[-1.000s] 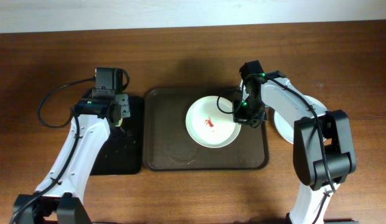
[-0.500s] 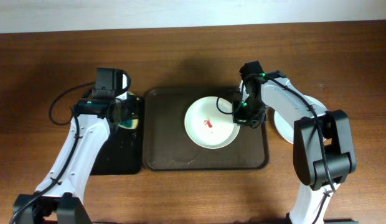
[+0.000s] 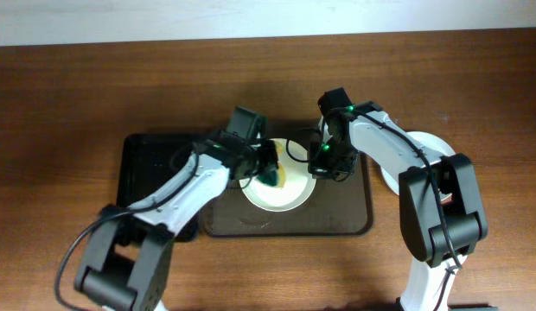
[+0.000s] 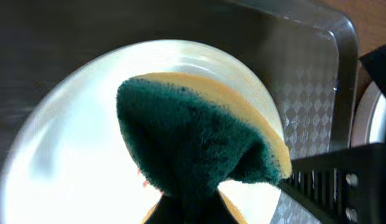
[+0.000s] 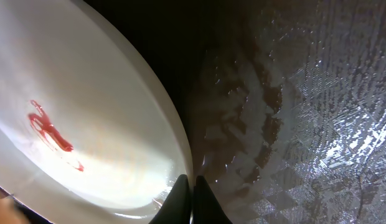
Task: Clean dirty plates on tray and stack at the side
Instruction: 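Scrub the last plate with the sponge in the left gripper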
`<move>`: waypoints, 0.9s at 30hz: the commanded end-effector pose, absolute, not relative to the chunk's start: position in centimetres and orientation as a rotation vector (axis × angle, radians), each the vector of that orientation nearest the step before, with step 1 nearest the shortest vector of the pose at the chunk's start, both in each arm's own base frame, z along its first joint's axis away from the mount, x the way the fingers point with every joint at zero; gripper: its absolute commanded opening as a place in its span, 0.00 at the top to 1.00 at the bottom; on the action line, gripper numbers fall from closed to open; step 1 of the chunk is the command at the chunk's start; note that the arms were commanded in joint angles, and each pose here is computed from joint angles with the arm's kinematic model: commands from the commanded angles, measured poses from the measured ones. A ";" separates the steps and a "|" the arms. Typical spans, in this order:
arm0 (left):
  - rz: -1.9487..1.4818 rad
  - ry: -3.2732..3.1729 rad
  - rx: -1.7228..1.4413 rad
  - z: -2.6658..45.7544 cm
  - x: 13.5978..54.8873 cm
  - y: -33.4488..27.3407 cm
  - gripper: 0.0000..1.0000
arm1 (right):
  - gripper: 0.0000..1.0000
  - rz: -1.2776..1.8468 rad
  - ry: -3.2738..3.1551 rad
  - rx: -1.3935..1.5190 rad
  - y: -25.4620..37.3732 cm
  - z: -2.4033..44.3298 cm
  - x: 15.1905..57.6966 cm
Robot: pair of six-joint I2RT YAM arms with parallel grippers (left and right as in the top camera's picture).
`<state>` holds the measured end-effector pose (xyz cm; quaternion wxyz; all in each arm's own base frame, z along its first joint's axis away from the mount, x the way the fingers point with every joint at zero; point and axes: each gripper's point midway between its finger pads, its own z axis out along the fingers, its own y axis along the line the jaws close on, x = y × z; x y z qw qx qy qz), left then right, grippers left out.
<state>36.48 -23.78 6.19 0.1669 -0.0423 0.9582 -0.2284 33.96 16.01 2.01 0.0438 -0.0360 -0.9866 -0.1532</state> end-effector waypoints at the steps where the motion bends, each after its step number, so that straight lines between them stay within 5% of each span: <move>1: -0.687 2.766 -0.191 3.4 36.6 -25.6 1.00 | 0.96 -0.450 -3.013 -0.126 16.0 1.8 33.8; 8: -0.131 2.794 -0.226 -0.2 37.2 -17.9 1.00 | 0.96 -0.430 -3.006 -0.128 15.8 1.7 33.6; 15: -0.402 2.556 -0.045 12.3 39.4 -20.9 1.00 | 0.96 -0.430 -3.005 -0.128 15.8 1.8 33.5; 20: -0.432 2.724 -0.054 6.6 37.6 -22.8 1.00 | 0.96 -0.430 -3.005 -0.127 15.8 1.8 33.5; 23: -0.288 2.751 -0.087 5.5 37.4 -20.8 1.00 | 0.70 -0.440 -3.019 -0.124 15.9 1.8 33.9; 27: -0.208 2.672 -0.035 9.7 38.4 -16.7 1.00 | 0.75 -0.442 -3.030 -0.105 16.0 1.4 34.2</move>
